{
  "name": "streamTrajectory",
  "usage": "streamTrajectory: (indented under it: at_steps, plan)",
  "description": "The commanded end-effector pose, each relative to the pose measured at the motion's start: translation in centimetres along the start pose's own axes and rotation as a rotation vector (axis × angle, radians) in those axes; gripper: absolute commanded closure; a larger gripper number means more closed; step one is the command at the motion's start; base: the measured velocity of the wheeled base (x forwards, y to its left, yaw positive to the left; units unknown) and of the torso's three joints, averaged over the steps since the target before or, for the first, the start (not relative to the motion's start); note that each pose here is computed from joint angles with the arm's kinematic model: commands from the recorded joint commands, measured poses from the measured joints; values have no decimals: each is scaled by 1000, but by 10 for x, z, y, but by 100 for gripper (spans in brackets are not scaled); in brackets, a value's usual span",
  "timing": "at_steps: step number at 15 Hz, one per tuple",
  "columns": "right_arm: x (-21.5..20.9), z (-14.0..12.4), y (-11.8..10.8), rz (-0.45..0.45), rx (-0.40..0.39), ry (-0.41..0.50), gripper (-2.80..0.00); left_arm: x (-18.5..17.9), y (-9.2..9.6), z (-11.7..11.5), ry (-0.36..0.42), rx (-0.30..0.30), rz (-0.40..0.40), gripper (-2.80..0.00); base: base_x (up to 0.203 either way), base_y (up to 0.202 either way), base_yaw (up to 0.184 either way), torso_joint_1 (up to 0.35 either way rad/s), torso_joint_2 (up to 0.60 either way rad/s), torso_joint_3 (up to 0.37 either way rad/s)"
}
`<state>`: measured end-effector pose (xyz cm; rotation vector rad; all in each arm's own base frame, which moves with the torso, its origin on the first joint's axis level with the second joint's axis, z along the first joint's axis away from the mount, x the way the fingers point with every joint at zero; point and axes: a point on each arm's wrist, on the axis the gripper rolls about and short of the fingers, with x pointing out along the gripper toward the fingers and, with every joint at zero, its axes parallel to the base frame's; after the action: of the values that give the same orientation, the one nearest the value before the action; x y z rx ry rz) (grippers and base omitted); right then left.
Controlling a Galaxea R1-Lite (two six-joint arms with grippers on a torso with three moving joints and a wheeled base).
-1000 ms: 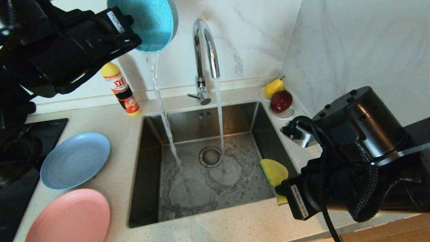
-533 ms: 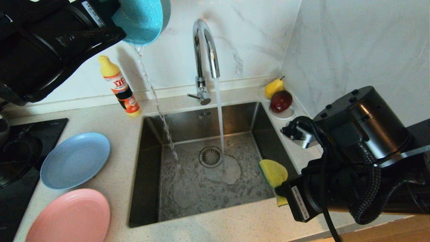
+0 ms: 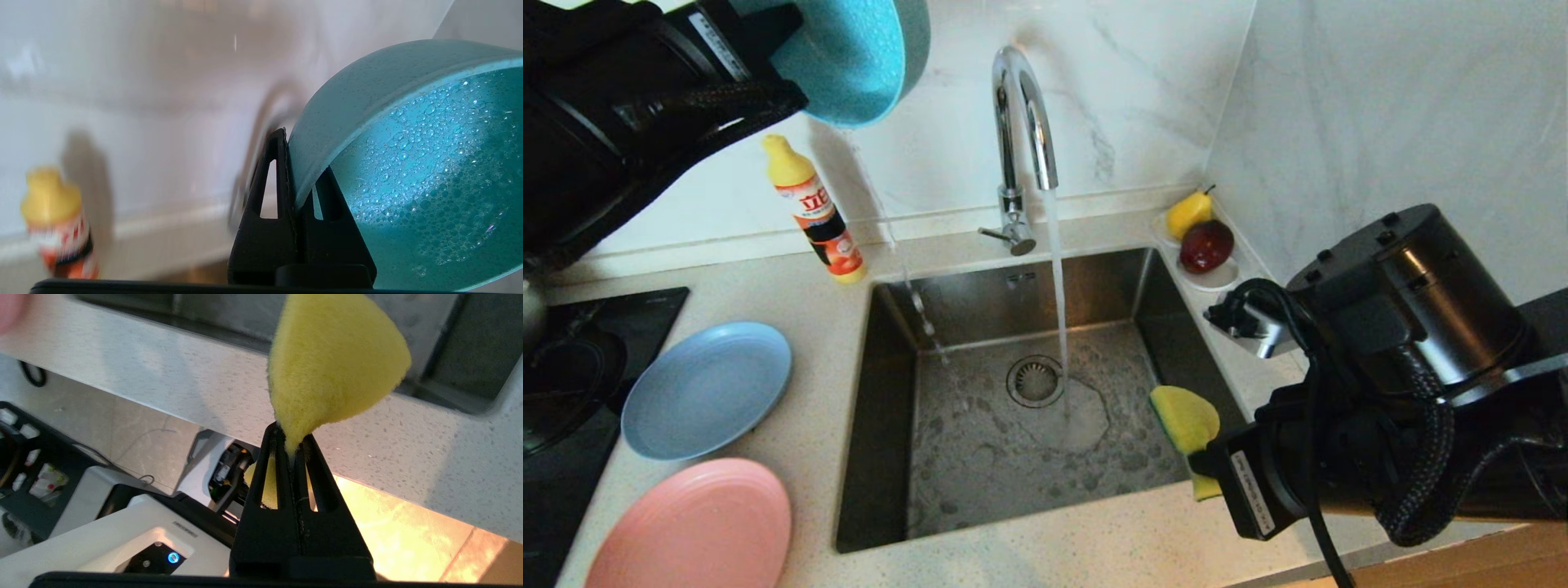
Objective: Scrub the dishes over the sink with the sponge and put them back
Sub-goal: Wash the bowl, then wipe the bowl
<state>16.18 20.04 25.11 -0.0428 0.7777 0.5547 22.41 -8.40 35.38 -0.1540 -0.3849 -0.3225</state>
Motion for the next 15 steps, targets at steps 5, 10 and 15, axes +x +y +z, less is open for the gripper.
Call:
streamTrajectory:
  at_steps: [5, 10, 15]
  plan:
    - [-36, 0, 10, 87, -29, -82, 0, -32, 2, -12, 543, 2, 39, 0, 0, 0, 0, 0, 0, 0]
    - [-60, 3, 13, 141, -35, -137, 0, -58, -19, -41, 710, 25, -19, 0, 0, 0, 0, 0, 0, 0]
    - [-82, 4, 18, 222, -48, -181, 0, -49, -42, -75, 716, 94, 41, 0, 0, 0, 0, 0, 0, 0]
